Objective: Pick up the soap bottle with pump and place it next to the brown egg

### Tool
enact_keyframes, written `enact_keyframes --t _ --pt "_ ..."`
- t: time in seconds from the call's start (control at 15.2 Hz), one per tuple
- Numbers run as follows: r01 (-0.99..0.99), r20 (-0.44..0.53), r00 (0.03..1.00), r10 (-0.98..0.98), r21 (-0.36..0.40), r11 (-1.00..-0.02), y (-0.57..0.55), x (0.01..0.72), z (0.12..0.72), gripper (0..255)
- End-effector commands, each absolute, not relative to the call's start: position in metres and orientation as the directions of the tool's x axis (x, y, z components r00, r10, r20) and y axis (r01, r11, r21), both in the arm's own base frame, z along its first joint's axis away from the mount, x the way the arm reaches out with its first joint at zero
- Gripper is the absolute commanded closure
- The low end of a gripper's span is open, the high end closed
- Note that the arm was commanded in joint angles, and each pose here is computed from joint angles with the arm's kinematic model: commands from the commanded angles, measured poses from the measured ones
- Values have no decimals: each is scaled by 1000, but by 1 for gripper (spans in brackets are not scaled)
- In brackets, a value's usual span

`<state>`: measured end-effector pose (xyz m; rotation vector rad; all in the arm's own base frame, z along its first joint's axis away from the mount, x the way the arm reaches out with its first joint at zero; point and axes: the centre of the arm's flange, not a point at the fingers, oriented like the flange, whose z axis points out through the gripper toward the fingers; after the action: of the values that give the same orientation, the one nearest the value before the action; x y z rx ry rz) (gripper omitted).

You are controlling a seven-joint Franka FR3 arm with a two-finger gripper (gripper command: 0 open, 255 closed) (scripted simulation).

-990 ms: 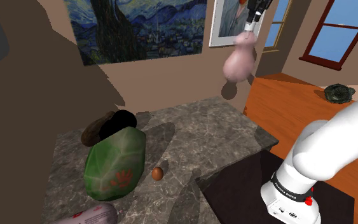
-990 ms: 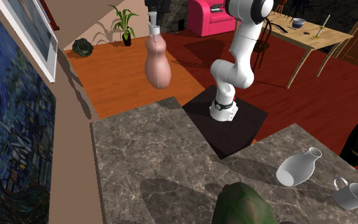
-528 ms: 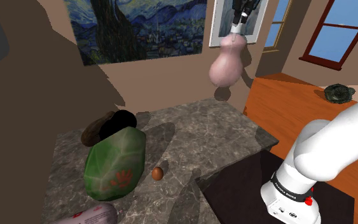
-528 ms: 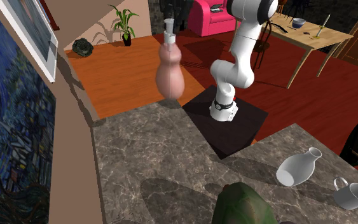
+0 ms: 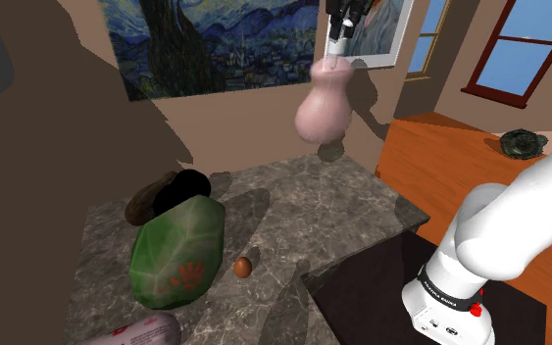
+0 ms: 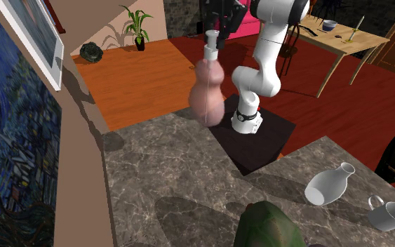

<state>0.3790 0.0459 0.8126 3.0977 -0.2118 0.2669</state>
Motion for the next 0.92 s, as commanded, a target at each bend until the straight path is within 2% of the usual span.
enact_keyframes --t 0.0,0.46,0.86 --pt "-139 173 976 -134 13 -990 72 382 813 255" --pt "-139 173 976 -134 13 -990 163 393 813 255" --pt "-139 173 976 -134 13 -990 163 393 781 255"
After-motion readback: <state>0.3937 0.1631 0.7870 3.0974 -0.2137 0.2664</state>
